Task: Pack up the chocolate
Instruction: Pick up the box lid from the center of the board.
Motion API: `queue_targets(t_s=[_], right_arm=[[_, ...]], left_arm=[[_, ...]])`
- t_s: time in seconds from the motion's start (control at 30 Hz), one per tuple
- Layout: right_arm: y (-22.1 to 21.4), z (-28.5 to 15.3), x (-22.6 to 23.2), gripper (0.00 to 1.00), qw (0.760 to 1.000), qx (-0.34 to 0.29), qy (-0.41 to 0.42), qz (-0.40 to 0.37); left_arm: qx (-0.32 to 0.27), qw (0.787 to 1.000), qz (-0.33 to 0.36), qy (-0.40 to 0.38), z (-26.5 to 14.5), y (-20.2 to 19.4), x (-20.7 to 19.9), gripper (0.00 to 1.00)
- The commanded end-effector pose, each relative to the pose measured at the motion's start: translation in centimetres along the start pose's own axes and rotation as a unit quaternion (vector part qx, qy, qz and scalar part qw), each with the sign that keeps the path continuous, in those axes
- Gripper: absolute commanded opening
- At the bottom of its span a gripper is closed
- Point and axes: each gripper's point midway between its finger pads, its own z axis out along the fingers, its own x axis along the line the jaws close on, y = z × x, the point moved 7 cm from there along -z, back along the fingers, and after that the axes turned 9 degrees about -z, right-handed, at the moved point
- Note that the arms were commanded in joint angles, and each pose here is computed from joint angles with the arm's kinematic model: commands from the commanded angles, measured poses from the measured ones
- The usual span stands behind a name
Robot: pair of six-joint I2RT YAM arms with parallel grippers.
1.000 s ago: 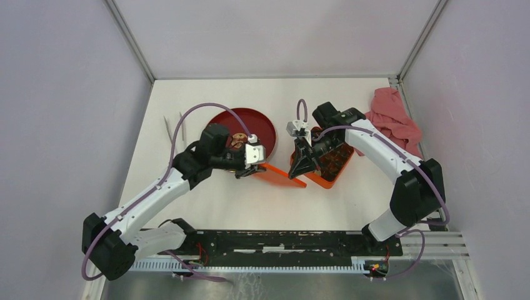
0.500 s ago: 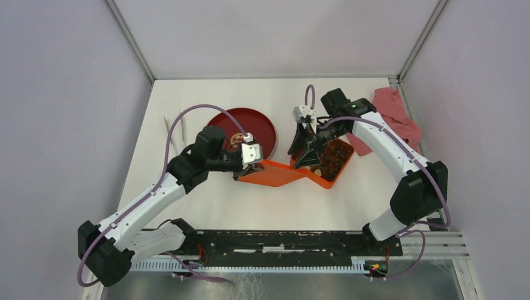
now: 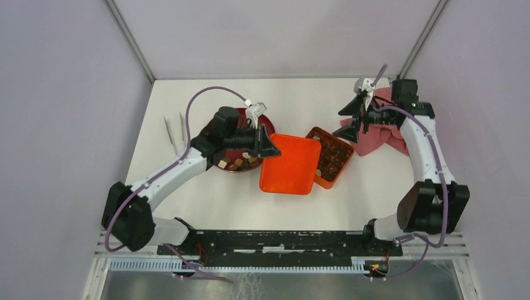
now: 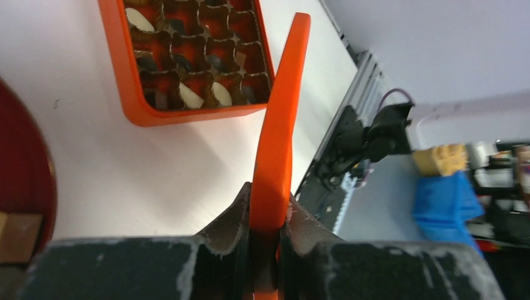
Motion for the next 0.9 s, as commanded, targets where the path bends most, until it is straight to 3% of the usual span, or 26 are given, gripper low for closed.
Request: queue_targets(t_s=[0.0, 0.07, 0.2, 0.3, 0.5, 0.87], right_arm=[[-0.7, -2.2, -0.7, 0.98, 0.986, 0.015, -0.166, 0.005], [-1.0, -2.9, -0.6, 0.98, 0.977, 0.013, -0.214, -0.015], [-0.9, -2.5, 0.5, 0.98, 0.985, -0.025, -0.166, 0.036], [-2.1, -2.1, 1.6, 0.98, 0.98, -0.042, -0.179, 0.079], [-5.1, -0.3, 4.4, 0.94, 0.942, -0.134, -0.159, 0.265], [-6.4, 1.6, 7.2, 0.89, 0.911, -0.179, -0.131, 0.348]], left_arm=[[0.032, 0.993, -0.101, -0.048, 2.2, 4.9, -2.1, 0.02], [0.062, 0.992, -0.103, -0.036, 3.1, 6.0, -0.9, 0.02], [0.092, 0.989, -0.104, -0.049, 4.7, 8.0, 1.6, 0.02], [0.104, 0.987, -0.079, -0.093, 5.9, 9.7, 2.2, 0.02], [0.124, 0.977, -0.033, -0.171, 8.0, 12.3, 2.1, 0.02], [0.167, 0.958, -0.05, -0.226, 10.9, 11.5, 3.2, 0.02]])
